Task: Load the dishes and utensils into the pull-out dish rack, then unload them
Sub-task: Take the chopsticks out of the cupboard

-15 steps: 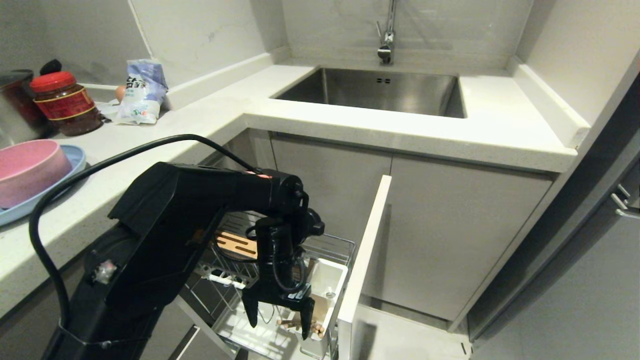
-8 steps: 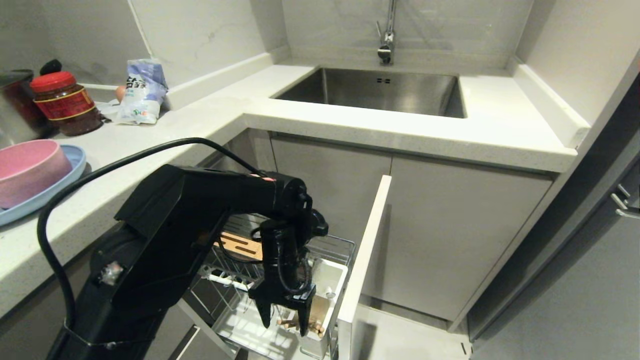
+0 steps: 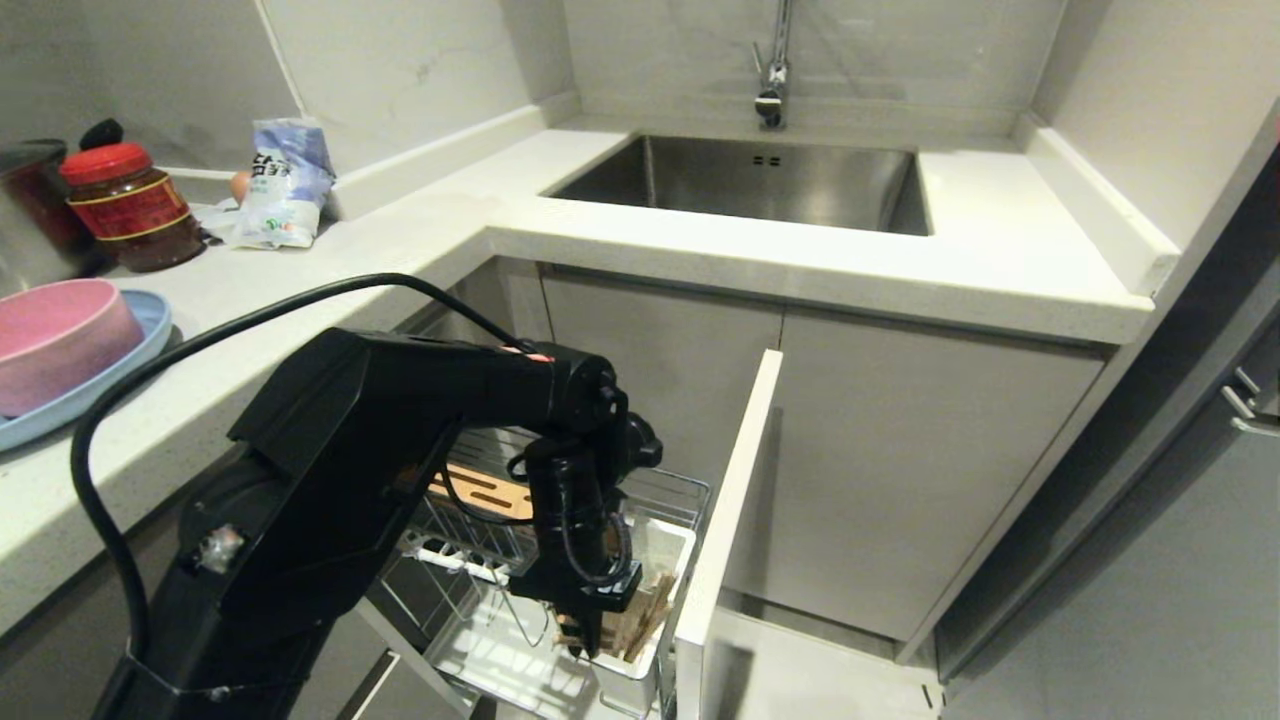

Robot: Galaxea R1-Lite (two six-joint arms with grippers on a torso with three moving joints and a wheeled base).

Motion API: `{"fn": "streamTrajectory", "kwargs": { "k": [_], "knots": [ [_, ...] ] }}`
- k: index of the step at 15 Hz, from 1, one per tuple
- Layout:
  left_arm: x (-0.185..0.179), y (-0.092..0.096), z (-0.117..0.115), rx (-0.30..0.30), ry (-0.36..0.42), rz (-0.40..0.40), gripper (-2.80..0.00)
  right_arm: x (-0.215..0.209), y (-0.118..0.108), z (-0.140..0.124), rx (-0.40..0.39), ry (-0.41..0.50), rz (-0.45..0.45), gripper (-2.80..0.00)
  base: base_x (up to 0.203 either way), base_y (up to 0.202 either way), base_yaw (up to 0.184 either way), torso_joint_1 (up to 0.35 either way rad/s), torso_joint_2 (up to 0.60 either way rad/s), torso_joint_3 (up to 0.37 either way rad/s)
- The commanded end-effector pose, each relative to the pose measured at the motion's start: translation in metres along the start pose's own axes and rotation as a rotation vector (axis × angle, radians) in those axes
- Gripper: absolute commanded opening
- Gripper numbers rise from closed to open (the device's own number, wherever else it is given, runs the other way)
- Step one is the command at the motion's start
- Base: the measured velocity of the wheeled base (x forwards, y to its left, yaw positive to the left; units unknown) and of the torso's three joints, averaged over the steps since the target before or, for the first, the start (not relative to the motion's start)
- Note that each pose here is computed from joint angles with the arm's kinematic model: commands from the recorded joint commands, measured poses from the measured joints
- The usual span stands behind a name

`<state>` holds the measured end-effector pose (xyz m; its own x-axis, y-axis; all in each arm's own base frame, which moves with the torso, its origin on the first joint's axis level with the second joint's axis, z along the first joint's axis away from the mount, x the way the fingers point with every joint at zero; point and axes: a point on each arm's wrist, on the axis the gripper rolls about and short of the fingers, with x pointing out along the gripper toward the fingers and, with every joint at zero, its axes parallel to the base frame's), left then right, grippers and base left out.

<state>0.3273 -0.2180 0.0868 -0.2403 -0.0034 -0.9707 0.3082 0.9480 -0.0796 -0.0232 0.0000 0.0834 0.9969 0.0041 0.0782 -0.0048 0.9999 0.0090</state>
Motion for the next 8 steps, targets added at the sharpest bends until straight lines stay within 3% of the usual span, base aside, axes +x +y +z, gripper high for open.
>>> {"fn": "streamTrajectory", "kwargs": {
  "k": [1, 4, 8],
  "knots": [
    [-0.001, 0.000, -0.002, -0.002, 0.006, 0.003, -2.80, 0.001, 0.000, -0.007, 0.000, 0.025, 0.000, -2.80, 0.000, 0.000, 0.000, 0.000, 0.00, 0.000],
    [-0.007, 0.001, -0.009, 0.001, 0.039, 0.018, -2.80, 0.001, 0.000, -0.007, 0.001, 0.025, 0.000, -2.80, 0.000, 0.000, 0.000, 0.000, 0.00, 0.000],
    [-0.032, 0.000, -0.027, 0.011, 0.004, 0.007, -2.80, 0.001, 0.000, -0.007, 0.000, 0.025, 0.000, -2.80, 0.000, 0.000, 0.000, 0.000, 0.00, 0.000]
  ]
}}
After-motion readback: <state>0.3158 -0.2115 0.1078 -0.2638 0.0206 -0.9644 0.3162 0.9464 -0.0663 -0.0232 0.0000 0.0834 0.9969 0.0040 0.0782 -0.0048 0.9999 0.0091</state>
